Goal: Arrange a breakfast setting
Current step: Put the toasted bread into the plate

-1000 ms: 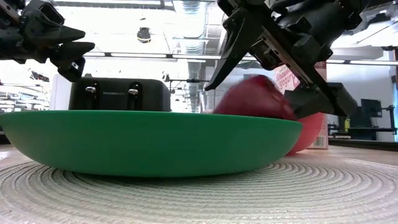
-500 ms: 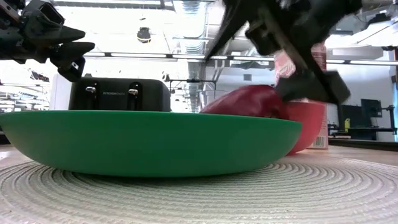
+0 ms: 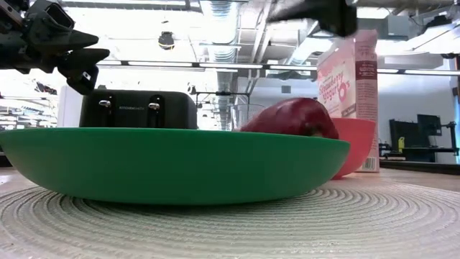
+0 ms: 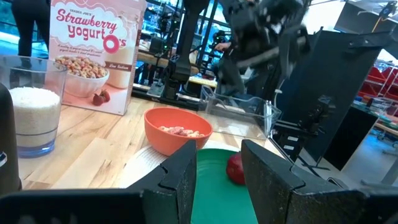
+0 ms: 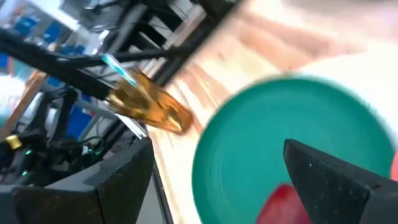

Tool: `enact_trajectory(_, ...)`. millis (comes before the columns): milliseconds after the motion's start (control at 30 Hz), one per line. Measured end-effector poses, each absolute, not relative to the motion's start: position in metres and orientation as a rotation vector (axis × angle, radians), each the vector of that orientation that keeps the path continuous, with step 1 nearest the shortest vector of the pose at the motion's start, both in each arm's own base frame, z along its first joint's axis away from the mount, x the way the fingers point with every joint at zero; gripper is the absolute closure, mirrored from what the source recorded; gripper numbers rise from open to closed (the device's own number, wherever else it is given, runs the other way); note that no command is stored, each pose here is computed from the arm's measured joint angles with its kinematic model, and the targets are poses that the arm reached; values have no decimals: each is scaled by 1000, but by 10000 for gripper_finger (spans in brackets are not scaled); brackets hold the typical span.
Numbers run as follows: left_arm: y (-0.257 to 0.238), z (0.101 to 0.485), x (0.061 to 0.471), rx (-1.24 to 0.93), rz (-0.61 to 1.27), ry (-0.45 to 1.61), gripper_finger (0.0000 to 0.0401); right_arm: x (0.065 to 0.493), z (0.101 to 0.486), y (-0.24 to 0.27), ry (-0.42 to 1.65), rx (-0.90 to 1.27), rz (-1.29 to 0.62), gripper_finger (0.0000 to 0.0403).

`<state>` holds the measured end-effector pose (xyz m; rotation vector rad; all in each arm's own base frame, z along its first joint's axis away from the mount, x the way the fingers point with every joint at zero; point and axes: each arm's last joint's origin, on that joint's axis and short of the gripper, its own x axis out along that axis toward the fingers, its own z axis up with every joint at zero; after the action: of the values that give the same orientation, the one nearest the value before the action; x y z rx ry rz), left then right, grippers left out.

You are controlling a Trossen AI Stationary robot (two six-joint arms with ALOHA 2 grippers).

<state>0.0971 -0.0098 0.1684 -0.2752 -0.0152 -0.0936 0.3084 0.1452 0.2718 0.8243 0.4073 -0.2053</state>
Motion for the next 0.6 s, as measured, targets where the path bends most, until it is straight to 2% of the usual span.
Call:
enact_trajectory(300,-10,168,97,-275,-93,-15,288,267,322,110,327,573,-142,25)
enact_trajectory(600,-10,168,97,-275,-94,-15,288,207,332,81,289,469,-112,25)
